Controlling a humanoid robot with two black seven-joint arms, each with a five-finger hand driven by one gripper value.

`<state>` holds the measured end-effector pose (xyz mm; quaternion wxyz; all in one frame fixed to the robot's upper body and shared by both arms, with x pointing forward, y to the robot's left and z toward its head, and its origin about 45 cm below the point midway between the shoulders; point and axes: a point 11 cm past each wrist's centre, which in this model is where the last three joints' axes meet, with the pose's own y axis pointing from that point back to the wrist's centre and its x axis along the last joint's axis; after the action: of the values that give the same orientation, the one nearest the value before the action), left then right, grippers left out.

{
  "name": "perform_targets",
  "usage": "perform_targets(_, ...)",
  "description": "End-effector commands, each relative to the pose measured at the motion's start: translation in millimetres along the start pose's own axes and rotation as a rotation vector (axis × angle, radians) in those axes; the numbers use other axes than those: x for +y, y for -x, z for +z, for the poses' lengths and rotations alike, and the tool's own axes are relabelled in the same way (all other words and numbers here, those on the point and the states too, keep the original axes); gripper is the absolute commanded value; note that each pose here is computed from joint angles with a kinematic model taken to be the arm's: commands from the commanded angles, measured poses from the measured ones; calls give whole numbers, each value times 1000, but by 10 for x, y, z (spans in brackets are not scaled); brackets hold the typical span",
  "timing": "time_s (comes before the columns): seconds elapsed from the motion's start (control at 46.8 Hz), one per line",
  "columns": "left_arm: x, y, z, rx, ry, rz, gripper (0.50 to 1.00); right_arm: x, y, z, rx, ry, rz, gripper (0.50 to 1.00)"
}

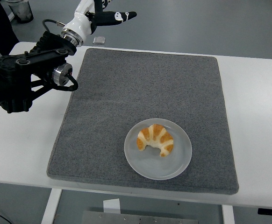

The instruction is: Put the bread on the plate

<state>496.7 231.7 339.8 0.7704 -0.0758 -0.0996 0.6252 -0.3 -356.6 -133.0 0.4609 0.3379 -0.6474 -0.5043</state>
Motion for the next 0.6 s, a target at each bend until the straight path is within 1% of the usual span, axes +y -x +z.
perform_targets(0.0,26,-169,-20,44,-20,61,996,0,-1,5,1,1,0,952)
perform_targets(0.064,44,-259,-19,54,-25,85,996,-1,-13,2,1,0,5,952)
perform_targets(0.15,118,-344,-131,78,-53,119,996,-1,-10,-4,1,0,4,952)
perform_targets(0.235,145,-397,-231,127,-124,152,996,-1,-8,-6,-2,-1,2,952)
perform_targets(0.299,211,-435,-358,158,-177,175,996,0,-3,-5,-2,-1,1,954)
perform_targets(0.47,319,-577,-472,297,-191,252,996,3,23,-8,-3,0,-7,952)
perform_targets(0.577,391,-630,-565,385,-214,274,996,2,18,1,-3,1,-5,952)
